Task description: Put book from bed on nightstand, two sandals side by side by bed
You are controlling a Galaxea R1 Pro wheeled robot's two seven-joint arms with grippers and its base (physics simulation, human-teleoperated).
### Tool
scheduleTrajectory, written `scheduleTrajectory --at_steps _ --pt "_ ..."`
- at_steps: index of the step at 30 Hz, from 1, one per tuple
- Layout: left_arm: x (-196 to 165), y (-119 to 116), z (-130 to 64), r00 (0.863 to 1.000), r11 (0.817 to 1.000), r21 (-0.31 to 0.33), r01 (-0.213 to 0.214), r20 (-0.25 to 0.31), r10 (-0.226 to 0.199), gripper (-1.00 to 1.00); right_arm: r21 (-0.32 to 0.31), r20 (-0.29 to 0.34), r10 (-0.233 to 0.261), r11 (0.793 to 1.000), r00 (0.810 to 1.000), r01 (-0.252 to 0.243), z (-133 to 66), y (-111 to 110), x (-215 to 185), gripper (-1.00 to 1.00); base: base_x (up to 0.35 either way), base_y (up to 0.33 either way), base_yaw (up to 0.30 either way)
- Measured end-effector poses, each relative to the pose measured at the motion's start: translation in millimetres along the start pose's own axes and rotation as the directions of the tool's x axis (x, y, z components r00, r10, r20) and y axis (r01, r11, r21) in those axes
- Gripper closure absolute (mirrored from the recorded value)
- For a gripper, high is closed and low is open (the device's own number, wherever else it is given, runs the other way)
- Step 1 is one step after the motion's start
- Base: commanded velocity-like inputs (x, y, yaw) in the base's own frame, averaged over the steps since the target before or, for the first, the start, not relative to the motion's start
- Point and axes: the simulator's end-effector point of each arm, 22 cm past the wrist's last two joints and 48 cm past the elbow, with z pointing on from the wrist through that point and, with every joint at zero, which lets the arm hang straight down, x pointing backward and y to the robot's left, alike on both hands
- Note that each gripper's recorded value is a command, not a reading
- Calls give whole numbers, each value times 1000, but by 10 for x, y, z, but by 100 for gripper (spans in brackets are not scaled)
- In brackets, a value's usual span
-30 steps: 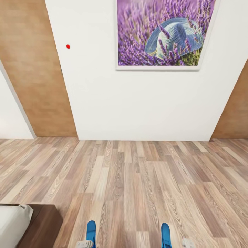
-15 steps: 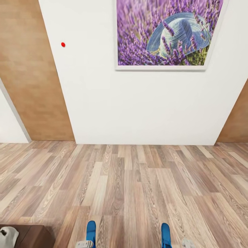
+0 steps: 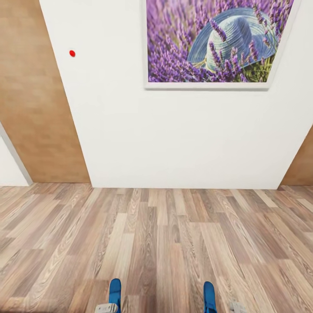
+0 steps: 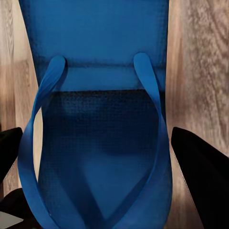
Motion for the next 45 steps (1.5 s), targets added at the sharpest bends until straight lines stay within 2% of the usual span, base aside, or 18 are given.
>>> scheduleTrajectory --at_steps 45 --pt "9 4 1 1000 1000 0 1 -2 -1 100 -2 -2 1 1000 1000 -1 2 2 8 100 333 -14 20"
